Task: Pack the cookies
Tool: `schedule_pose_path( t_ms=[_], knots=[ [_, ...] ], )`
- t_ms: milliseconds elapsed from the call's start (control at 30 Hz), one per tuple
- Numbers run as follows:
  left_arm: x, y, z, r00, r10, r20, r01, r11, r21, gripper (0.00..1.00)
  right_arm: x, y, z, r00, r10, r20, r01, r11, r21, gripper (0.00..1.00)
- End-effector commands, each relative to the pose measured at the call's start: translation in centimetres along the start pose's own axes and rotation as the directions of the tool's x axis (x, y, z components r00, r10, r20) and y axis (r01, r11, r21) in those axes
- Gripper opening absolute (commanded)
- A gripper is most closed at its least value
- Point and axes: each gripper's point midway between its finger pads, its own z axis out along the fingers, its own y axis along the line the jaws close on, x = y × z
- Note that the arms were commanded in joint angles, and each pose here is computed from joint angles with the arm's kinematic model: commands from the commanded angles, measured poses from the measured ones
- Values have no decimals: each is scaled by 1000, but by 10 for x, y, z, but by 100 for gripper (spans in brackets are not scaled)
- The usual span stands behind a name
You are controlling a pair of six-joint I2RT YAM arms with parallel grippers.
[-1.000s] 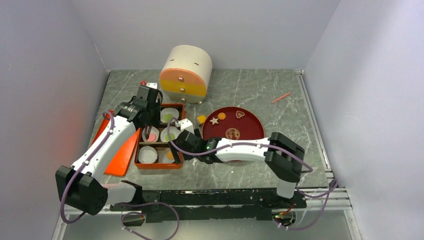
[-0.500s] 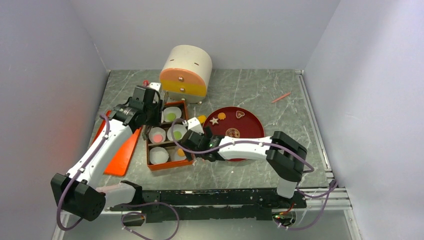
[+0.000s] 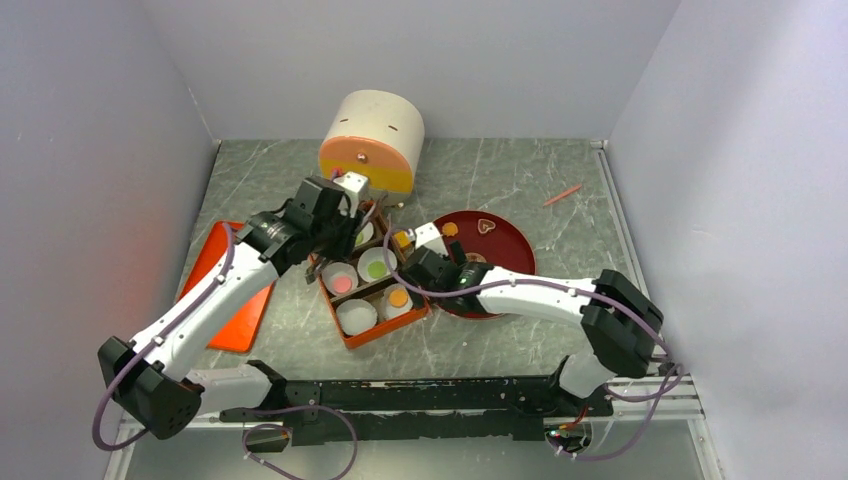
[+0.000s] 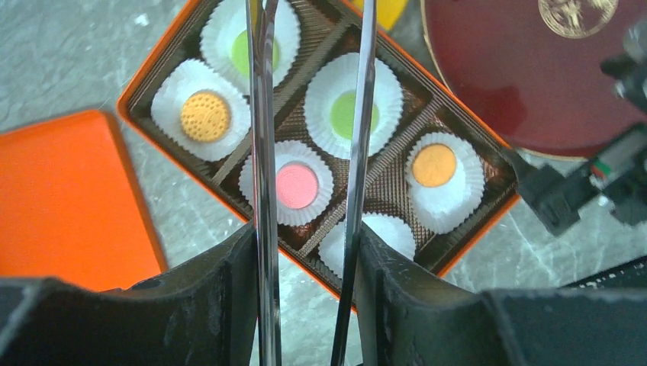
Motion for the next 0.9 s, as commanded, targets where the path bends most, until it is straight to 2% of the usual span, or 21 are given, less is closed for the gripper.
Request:
schedule_pose_path(
  t_ms=[0,167,333,533,733,867],
  knots=[
    [-24,-26,-7,996,62,70,-65,997,37,49,-8,-38,-10,997,69,29,-71,995,73,100],
    [-28,-54,1,991,119,56,-123,991,57,50,-25,-45,-33,984,140,114,-142,990,12,100],
    [-35,-81,10,984,171,52,-174,983,62,50,-39,-73,-62,932,283,228,-292,957,4,100],
    [-39,-125,28,971,237,29,-239,967,88,51,-26,-127,-87,854,406,325,-460,882,107,100],
    [-35,-159,60,957,288,-31,-285,955,86,53,-14,-161,-112,802,444,400,-545,818,185,100],
    [-36,-168,82,952,294,-80,-291,955,52,53,-8,-174,-124,770,470,431,-589,784,196,100]
  ],
)
